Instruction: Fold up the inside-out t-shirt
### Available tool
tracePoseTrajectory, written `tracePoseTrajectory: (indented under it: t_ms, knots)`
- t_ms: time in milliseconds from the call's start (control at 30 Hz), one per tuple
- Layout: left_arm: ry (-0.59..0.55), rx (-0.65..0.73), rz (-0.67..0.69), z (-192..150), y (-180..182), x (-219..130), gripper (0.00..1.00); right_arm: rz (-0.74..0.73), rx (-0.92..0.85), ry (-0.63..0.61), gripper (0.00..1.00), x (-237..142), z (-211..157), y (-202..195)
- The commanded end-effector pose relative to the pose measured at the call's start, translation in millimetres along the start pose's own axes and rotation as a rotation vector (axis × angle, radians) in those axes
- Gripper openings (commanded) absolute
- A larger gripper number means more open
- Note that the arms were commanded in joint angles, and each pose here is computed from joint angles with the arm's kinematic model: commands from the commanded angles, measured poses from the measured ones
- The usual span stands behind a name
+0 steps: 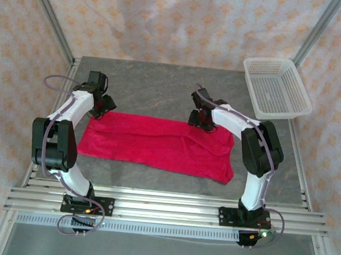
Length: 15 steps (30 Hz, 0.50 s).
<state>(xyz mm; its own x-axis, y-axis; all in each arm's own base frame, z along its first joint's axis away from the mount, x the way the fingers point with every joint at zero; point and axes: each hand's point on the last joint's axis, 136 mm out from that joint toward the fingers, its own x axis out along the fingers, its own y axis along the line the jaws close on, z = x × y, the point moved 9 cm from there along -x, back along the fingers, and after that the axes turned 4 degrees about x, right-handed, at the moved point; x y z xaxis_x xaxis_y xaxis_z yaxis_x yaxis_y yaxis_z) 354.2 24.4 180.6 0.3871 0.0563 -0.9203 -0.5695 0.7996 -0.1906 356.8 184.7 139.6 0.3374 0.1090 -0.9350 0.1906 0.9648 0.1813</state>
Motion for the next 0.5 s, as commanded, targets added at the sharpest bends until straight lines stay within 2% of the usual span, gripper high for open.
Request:
tracePoseTrajectory:
  t_ms: [0, 167, 267, 467]
  knots:
    - [-0.001, -0.006, 0.009, 1.8, 2.2, 2.0, 0.54, -0.043, -0.027, 0.013, 0.53, 1.8, 0.7, 0.6]
    - [-0.008, 0.001, 0.019, 2.5, 3.4, -1.6, 0.54, -0.035, -0.029, 0.036, 0.46, 4.0, -2.1, 1.4]
    - [-0.009, 0.001, 0.023, 2.2, 4.1, -2.3, 0.54, -0.035, -0.031, 0.042, 0.35, 4.0, -4.7, 0.3]
    - [-0.006, 0.009, 0.031, 1.7, 4.9, -5.7, 0.54, -0.053, -0.035, 0.045, 0.06, 2.0, -8.2, -4.0]
